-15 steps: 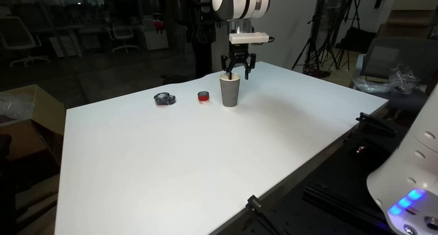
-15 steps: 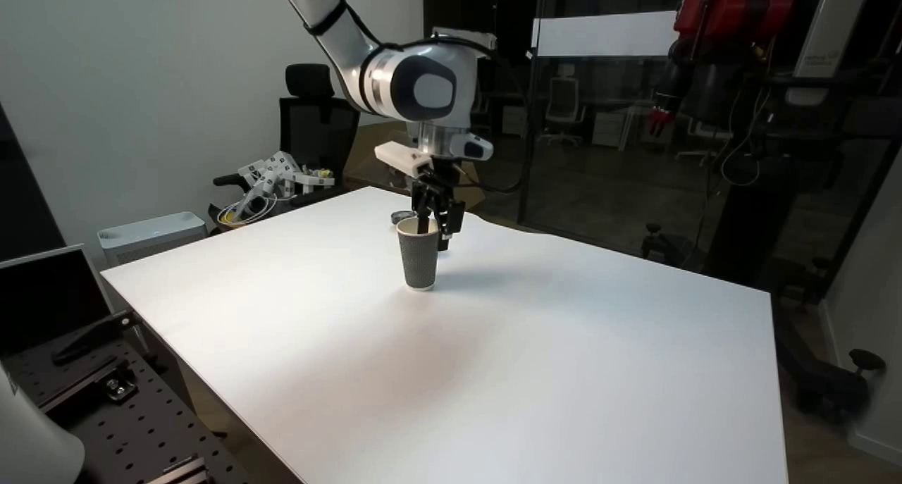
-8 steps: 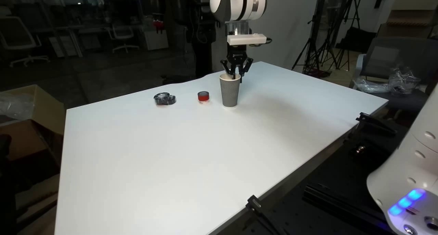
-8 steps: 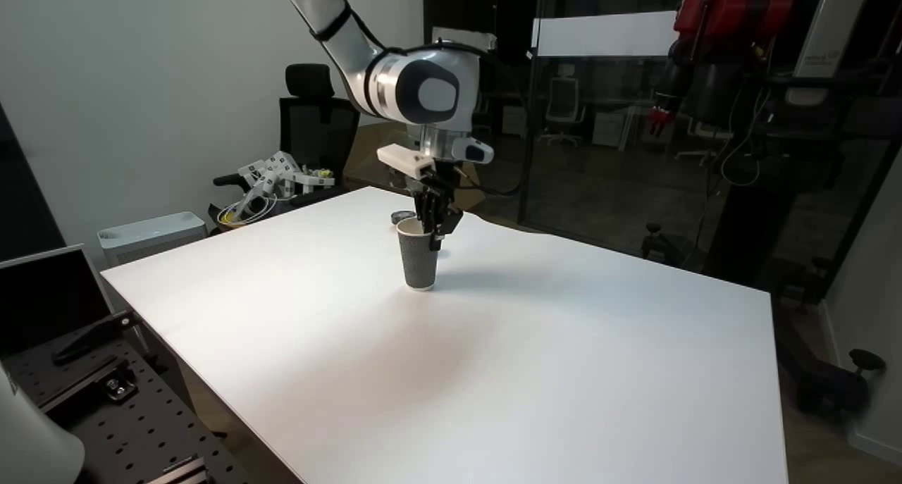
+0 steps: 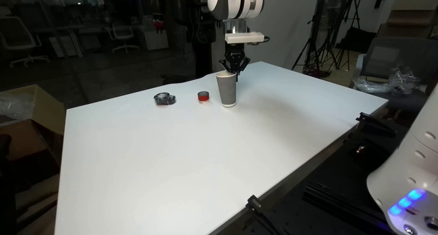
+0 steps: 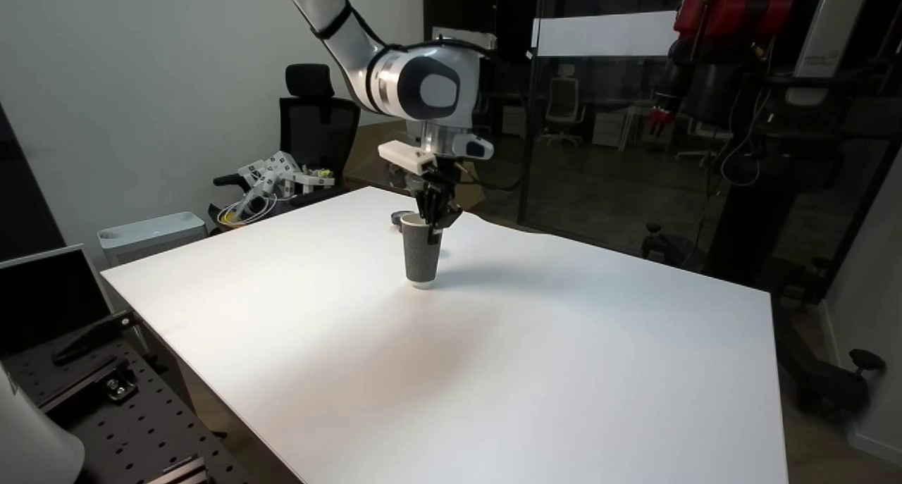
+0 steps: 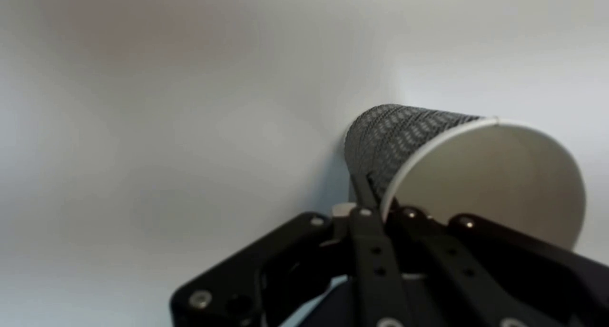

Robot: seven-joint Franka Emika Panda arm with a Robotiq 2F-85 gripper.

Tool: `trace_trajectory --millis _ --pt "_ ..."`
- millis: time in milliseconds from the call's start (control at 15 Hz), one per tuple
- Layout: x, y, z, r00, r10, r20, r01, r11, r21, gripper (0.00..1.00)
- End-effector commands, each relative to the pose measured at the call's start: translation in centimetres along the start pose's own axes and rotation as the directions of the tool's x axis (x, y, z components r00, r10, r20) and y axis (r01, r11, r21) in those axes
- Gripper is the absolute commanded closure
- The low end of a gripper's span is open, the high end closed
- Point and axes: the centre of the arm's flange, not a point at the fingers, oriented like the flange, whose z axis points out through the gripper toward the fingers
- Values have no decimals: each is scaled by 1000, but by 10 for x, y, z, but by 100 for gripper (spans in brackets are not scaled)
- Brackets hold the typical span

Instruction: Move the cup to the right

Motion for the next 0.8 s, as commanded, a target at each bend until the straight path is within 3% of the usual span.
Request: trace_trajectory --millis 0,400,733 --pt "-6 9 -26 999 44 -22 -44 999 2 99" --pt "-29 53 -71 985 138 -101 -135 990 36 99" --pt "-63 129 -93 938 321 -129 -305 944 126 99"
